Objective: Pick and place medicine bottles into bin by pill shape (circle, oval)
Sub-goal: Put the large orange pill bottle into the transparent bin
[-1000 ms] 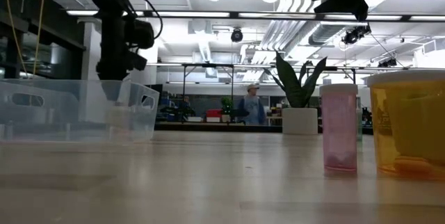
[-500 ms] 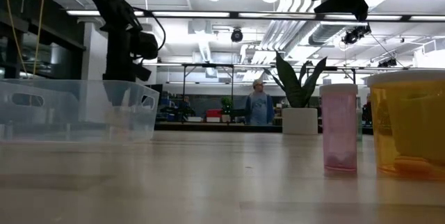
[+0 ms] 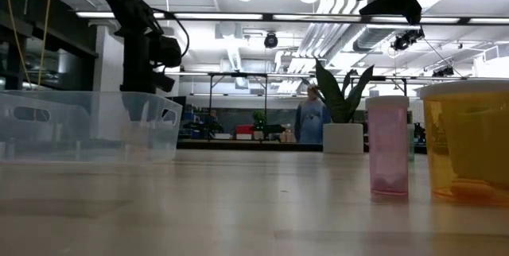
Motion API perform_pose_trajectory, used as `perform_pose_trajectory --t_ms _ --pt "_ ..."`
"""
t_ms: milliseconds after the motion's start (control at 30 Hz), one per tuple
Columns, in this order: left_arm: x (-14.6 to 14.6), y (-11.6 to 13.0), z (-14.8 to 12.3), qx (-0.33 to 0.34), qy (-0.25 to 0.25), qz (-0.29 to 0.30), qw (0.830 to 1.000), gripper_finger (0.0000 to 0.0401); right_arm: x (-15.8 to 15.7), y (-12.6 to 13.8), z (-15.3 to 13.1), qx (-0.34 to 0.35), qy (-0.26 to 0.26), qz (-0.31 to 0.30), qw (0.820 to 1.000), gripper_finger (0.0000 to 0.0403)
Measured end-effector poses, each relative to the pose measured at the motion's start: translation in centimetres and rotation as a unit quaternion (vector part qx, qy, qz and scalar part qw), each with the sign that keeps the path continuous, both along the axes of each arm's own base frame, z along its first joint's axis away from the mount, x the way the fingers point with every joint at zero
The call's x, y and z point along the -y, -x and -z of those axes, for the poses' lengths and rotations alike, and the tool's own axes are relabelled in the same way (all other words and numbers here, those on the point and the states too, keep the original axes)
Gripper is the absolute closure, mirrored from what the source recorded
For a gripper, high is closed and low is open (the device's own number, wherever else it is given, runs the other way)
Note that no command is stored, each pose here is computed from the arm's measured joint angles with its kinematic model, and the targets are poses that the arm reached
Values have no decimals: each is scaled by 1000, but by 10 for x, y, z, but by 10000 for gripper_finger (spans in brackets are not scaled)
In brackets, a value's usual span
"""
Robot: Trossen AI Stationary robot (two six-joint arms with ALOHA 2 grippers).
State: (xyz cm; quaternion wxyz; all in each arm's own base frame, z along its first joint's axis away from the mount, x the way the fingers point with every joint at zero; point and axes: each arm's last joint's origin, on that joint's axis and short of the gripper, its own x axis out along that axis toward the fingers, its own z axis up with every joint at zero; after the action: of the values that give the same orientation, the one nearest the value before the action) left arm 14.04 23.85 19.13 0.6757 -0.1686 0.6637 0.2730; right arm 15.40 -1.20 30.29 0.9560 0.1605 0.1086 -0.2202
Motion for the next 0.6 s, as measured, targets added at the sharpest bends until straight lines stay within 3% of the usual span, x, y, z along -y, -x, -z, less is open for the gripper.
perform_pose_trajectory --t_ms 367,600 --pt "0 1 0 -18 -7 -2 1000 163 0 0 0 -1 0 0 1000 233" --pt "-3 2 13 -40 19 -5 999 169 0 0 1 -5 0 0 1000 233"
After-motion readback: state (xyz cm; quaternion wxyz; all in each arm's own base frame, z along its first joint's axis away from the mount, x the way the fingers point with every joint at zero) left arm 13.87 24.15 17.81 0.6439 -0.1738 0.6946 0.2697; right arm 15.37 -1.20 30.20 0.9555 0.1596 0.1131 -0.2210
